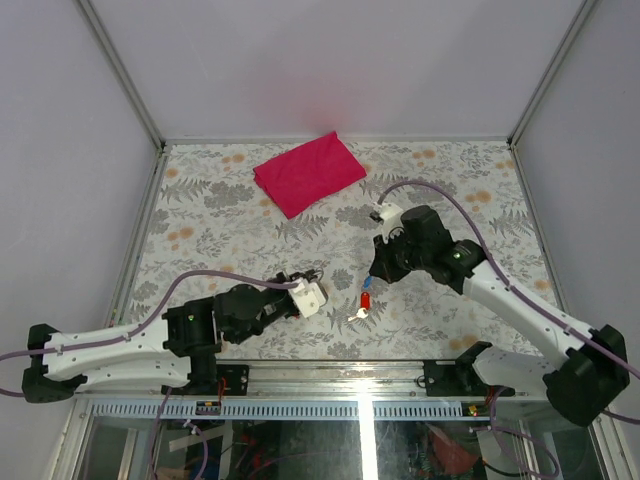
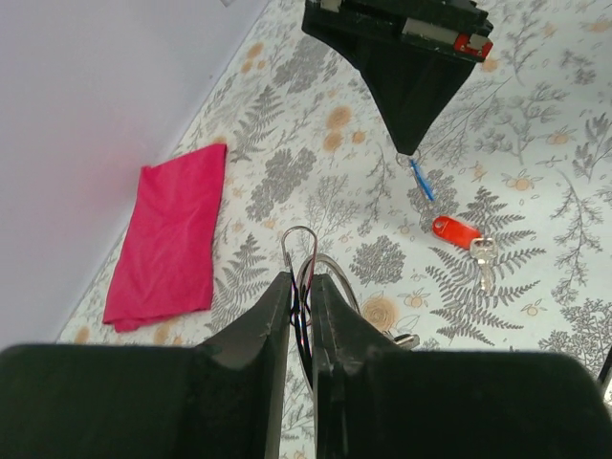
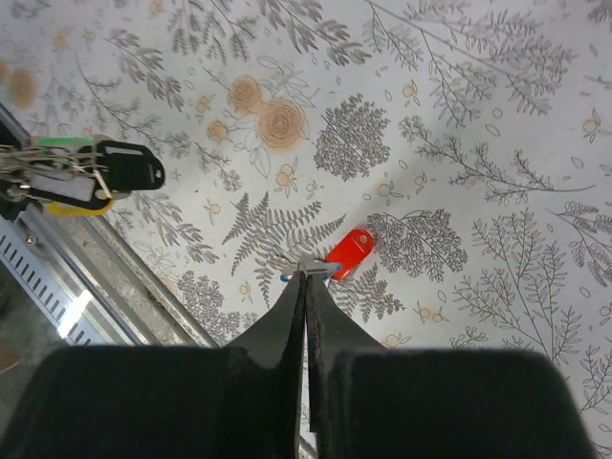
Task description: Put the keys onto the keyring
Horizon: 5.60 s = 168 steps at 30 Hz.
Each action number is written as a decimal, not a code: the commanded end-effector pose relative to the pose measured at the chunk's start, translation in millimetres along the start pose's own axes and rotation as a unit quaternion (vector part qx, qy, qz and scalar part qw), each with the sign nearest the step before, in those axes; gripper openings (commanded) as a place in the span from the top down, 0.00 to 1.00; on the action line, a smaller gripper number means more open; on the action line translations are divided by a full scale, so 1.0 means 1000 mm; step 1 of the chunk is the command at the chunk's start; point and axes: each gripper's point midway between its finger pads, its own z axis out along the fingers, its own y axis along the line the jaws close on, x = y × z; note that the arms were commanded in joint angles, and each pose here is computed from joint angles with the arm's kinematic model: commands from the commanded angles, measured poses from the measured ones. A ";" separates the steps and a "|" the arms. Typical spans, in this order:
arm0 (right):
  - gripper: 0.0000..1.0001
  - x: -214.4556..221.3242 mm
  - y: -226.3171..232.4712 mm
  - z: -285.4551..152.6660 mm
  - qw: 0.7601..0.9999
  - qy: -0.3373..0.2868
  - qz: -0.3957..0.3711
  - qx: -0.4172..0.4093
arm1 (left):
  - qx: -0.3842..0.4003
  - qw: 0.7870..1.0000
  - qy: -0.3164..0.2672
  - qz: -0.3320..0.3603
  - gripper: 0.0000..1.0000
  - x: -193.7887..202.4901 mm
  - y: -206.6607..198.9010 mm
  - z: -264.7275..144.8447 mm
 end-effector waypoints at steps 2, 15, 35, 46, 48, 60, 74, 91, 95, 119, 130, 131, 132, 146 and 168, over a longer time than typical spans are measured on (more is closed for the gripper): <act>1.00 -0.040 0.025 -0.037 0.989 -0.124 -0.067 -0.045 | 0.030 0.993 -0.112 0.015 1.00 -0.043 -0.004 -0.002; 1.00 -0.092 0.070 -0.123 0.934 -0.286 -0.194 -0.090 | 0.058 0.984 -0.153 0.077 1.00 -0.067 -0.013 0.006; 1.00 -0.100 0.099 -0.143 0.962 -0.166 -0.154 -0.152 | -0.080 0.963 -0.121 0.228 1.00 -0.083 0.039 0.021; 1.00 -0.112 0.103 -0.145 0.971 -0.160 -0.096 -0.152 | -0.208 0.903 -0.073 0.369 1.00 -0.078 0.073 0.018; 1.00 -0.117 0.102 -0.147 0.971 -0.167 -0.088 -0.145 | -0.224 0.890 -0.067 0.391 1.00 -0.077 0.075 0.017; 1.00 -0.132 0.124 -0.144 0.968 -0.181 -0.063 -0.164 | -0.254 0.852 -0.048 0.455 1.00 -0.076 0.073 0.014; 1.00 -0.154 0.137 -0.132 0.970 -0.186 -0.016 -0.152 | -0.249 0.839 -0.033 0.483 1.00 -0.072 0.066 0.016; 1.00 -0.158 0.137 -0.119 0.978 -0.166 0.022 -0.124 | -0.251 0.829 -0.023 0.500 1.00 -0.073 0.064 0.018; 1.00 -0.156 0.134 -0.117 0.980 -0.158 0.027 -0.114 | -0.251 0.827 -0.022 0.502 1.00 -0.073 0.064 0.018; 1.00 -0.145 0.130 -0.101 0.989 -0.111 0.038 -0.092 | -0.251 0.817 -0.007 0.519 1.00 -0.074 0.064 0.021; 1.00 -0.145 0.129 -0.099 0.990 -0.105 0.042 -0.084 | -0.249 0.815 -0.006 0.524 1.00 -0.073 0.063 0.021; 1.00 -0.145 0.130 -0.099 0.990 -0.106 0.041 -0.085 | -0.248 0.815 -0.005 0.524 1.00 -0.073 0.063 0.022; 1.00 -0.146 0.130 -0.100 0.990 -0.108 0.041 -0.086 | -0.248 0.815 -0.005 0.524 1.00 -0.072 0.063 0.022; 1.00 -0.143 0.125 -0.094 0.992 -0.093 0.042 -0.071 | -0.241 0.813 -0.003 0.530 1.00 -0.069 0.058 0.024; 1.00 -0.127 0.108 -0.088 0.998 -0.038 0.044 -0.016 | -0.238 0.810 0.006 0.536 1.00 -0.067 0.057 0.025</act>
